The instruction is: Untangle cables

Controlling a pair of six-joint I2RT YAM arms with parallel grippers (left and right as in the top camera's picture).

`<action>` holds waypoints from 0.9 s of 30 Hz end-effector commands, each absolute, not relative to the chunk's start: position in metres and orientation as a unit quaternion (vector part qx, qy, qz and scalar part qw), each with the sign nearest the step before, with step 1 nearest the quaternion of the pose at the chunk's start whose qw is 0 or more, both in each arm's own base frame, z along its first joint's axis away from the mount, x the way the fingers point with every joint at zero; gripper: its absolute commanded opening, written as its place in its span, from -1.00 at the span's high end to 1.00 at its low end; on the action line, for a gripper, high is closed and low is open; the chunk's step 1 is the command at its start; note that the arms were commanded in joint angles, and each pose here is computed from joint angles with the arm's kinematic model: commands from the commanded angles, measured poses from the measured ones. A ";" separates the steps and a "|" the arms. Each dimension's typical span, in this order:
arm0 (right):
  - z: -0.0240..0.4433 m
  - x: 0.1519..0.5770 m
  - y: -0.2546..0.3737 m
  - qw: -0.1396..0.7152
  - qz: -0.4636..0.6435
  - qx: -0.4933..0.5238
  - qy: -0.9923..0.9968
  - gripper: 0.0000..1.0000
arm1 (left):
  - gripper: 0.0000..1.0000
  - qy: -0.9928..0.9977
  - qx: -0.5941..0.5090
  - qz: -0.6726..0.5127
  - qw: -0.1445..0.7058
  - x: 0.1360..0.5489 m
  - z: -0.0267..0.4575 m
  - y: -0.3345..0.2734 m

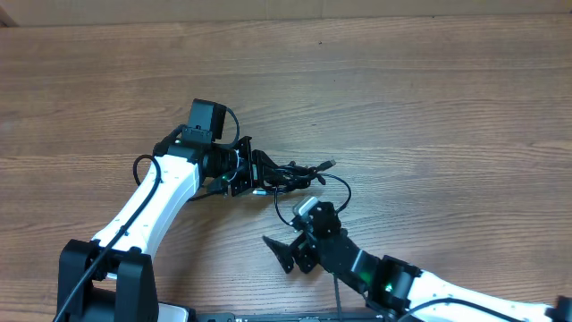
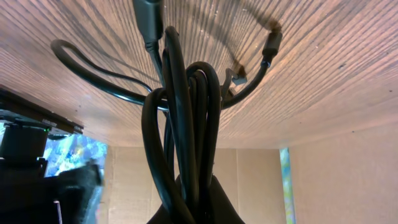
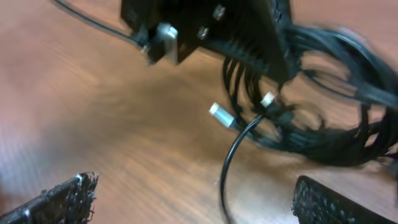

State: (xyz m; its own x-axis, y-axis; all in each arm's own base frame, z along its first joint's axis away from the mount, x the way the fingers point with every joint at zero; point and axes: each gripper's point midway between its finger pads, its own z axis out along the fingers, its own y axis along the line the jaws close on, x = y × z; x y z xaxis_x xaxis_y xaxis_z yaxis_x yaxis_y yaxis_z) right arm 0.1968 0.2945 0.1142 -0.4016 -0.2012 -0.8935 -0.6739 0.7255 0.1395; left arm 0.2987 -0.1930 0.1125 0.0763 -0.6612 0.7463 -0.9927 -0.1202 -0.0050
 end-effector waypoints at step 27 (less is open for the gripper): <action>0.057 0.246 0.323 0.494 0.101 -0.333 0.797 0.48 | 0.92 -0.607 0.656 0.316 0.320 0.284 0.127 -0.203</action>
State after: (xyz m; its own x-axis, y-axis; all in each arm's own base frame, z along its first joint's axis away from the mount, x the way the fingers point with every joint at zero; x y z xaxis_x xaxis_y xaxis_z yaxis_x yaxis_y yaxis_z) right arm 0.2373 0.3201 0.0496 -0.2995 -0.4476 -0.8426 -0.6466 0.7446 -0.1657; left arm 0.2873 -0.1989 0.1182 0.0882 -0.6219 0.7781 -0.9952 -0.0876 0.0428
